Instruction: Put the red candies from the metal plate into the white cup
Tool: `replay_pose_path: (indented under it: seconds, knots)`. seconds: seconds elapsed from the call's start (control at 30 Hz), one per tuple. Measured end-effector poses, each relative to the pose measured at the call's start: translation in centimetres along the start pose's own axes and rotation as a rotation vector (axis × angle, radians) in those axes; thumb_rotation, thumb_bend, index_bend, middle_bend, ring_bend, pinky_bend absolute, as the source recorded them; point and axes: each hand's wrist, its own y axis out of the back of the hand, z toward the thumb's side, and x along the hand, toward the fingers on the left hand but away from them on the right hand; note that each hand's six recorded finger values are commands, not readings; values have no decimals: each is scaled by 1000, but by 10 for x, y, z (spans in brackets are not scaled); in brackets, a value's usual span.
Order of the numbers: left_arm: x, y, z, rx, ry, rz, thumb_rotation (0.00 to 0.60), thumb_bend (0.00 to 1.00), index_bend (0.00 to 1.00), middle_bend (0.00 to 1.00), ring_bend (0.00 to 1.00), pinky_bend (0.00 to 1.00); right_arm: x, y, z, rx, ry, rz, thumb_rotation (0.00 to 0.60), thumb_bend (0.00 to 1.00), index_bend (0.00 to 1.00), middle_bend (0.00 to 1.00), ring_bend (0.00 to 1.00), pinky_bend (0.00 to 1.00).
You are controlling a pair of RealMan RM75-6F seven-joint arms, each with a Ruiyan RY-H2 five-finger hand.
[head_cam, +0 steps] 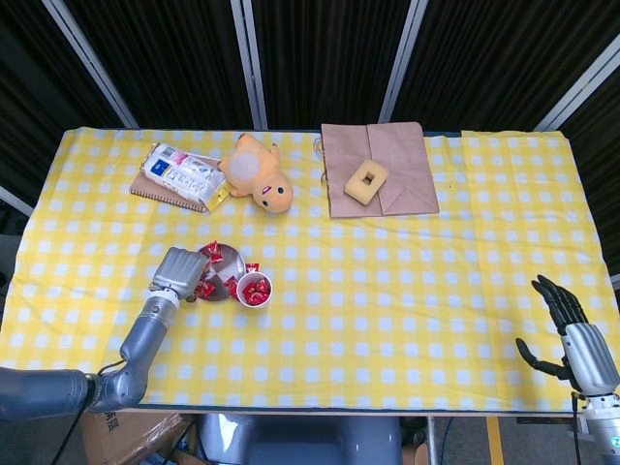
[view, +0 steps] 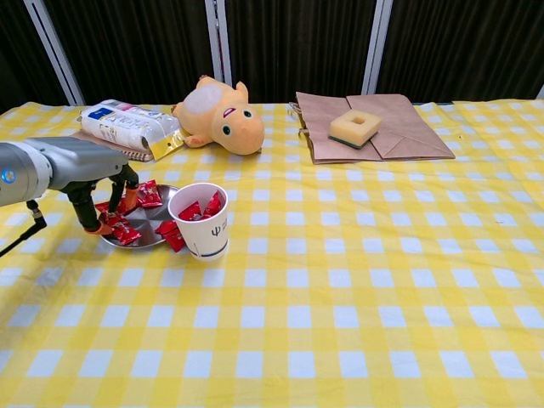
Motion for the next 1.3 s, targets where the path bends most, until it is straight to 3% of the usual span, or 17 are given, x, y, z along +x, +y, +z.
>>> replay_pose_path:
  seconds: [0.43,0.83,1.3]
  knots:
    - [10,-11,9,6,9,-30,600,305,402,454,906,935,0,1,0,-4,1,-2,600,424,0,0,0,0]
    - [15,-13,20,18,-1,-23,600,408,513,622,908,936,-1,0,-1,-4,-2,-1,600,423,0,0,0,0]
    - [12,5,15,-24,0,48,600,424,532,647,910,938,0,0,-1,-3,-4,-1,600,424,0,0,0,0]
